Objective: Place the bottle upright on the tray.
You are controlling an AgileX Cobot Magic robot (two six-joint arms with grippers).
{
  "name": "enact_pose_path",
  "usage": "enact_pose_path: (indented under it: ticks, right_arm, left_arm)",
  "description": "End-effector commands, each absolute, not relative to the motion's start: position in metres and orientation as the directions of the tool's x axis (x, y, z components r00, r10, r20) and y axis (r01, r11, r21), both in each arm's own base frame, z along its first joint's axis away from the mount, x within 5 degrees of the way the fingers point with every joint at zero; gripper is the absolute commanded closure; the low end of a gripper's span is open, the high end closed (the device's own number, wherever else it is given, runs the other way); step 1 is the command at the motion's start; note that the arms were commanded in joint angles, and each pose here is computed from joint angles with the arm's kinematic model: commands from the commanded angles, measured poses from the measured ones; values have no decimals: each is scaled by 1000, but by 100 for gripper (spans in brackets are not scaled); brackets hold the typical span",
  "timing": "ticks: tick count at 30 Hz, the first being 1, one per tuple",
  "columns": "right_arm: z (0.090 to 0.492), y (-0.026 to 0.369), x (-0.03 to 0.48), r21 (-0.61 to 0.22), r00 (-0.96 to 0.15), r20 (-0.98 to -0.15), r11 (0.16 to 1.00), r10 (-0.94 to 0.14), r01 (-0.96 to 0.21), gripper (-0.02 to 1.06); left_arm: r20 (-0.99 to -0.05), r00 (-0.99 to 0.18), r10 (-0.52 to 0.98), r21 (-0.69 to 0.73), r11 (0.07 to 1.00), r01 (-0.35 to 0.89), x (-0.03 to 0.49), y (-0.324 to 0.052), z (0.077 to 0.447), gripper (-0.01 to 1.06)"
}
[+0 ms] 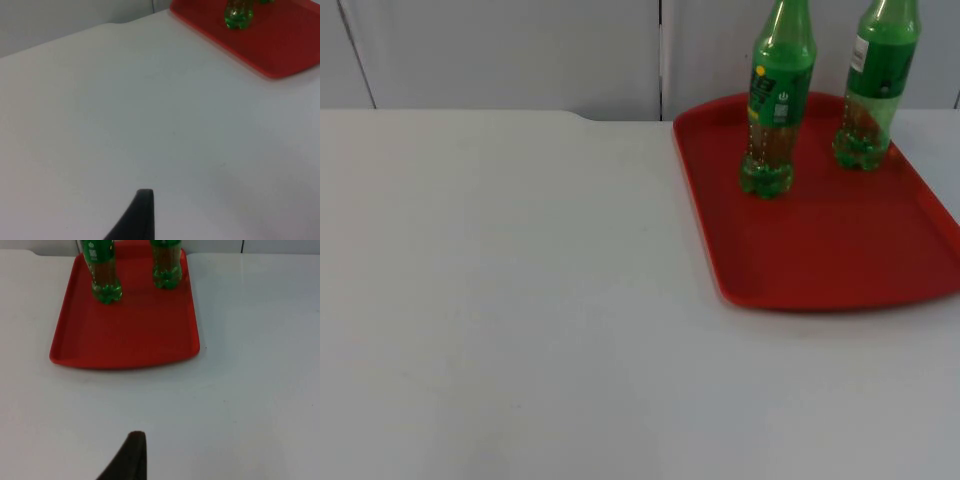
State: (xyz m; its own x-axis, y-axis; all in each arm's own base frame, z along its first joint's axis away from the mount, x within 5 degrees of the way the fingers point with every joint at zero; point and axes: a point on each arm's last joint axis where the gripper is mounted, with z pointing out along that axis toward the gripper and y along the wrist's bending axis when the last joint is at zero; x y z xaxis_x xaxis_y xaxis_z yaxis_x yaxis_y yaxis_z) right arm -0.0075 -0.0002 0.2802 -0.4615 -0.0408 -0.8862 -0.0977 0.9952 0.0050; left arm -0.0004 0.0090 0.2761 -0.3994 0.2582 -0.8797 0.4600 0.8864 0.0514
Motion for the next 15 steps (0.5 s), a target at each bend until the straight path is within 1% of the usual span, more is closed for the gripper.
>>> enact_pose_path:
  ticks: [1,15]
  right_arm:
    - [280,0,-7,0,-455,-889,996,-43,-94,-1]
    - [280,0,-7,-2,-455,-889,996,-45,-94,-1]
  left_arm:
    - [-881,-398,255,46,885,464,-1,9,275,0]
    - [-881,-397,257,51,886,461,0,9,275,0]
